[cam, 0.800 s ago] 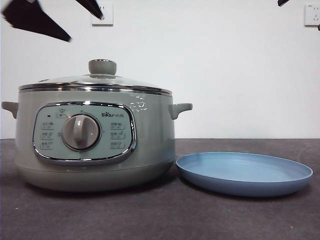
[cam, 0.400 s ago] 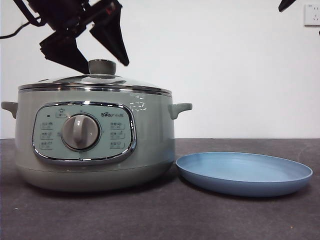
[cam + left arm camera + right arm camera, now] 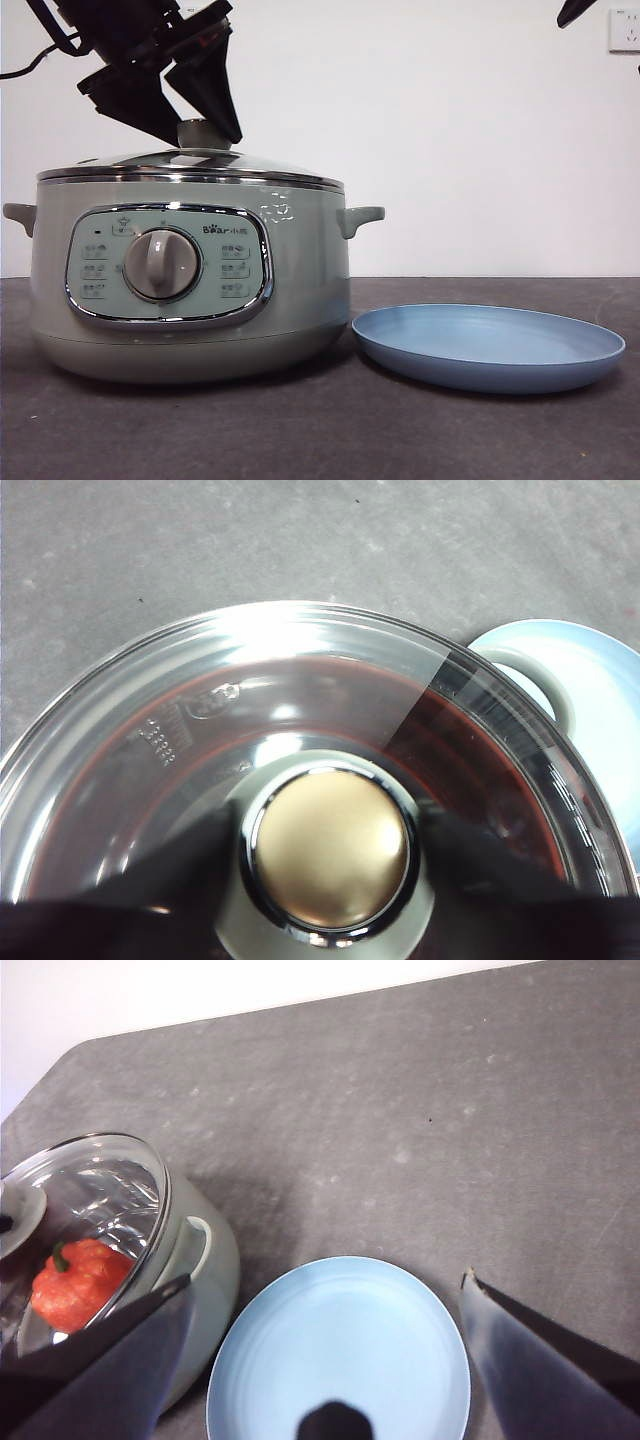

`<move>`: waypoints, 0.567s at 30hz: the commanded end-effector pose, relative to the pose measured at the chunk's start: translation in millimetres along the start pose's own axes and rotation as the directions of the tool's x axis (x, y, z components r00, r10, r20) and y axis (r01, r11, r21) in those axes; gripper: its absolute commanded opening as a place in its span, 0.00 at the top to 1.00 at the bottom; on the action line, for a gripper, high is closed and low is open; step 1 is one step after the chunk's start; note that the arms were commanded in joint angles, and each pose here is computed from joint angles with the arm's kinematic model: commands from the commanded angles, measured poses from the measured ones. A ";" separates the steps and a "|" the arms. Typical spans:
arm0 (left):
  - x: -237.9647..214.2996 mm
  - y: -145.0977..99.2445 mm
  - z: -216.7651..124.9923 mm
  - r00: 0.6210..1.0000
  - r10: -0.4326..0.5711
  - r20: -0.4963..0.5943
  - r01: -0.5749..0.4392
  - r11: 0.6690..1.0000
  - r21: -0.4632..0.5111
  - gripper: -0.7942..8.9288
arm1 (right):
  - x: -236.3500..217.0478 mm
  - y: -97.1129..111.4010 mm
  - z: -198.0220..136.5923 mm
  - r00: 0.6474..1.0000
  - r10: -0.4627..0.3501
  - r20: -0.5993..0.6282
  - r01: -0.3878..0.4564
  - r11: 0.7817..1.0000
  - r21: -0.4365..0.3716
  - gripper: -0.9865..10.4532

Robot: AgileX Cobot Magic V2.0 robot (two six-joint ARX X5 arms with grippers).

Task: Take the pumpkin out from the steamer,put the pumpkin in the blue plate,close the lid

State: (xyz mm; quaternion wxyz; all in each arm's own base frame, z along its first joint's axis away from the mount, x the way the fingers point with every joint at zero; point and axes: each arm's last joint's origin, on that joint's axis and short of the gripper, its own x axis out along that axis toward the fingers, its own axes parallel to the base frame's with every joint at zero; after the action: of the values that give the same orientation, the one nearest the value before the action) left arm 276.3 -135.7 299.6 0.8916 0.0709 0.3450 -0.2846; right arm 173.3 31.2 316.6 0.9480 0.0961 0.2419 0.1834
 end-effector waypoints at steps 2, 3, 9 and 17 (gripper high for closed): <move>1.2 -0.8 0.2 1.000 -0.001 0.001 0.001 0.999 0.032 0.93 | 0.5 0.4 0.6 1.000 0.001 0.003 -0.001 1.000 -0.001 0.53; 1.0 -0.8 0.4 1.000 -0.001 0.003 0.001 0.999 0.032 0.93 | 0.5 0.3 0.6 1.000 0.000 0.003 0.000 1.000 -0.001 0.53; -12.2 -1.9 8.2 0.999 0.005 0.054 -0.007 0.999 0.038 0.93 | 0.5 0.4 0.8 1.000 0.001 0.005 -0.001 1.000 -0.001 0.53; -74.5 -8.8 31.4 0.968 0.081 0.238 -0.095 0.994 0.049 0.93 | 8.3 13.2 11.1 0.986 0.164 0.033 -0.162 0.986 -0.047 0.53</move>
State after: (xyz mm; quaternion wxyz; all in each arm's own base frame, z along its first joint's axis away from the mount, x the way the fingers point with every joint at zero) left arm 252.2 -122.1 349.0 0.9205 0.0822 0.2784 -0.2615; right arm 179.6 42.4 323.0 0.9380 0.0982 0.2165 0.2524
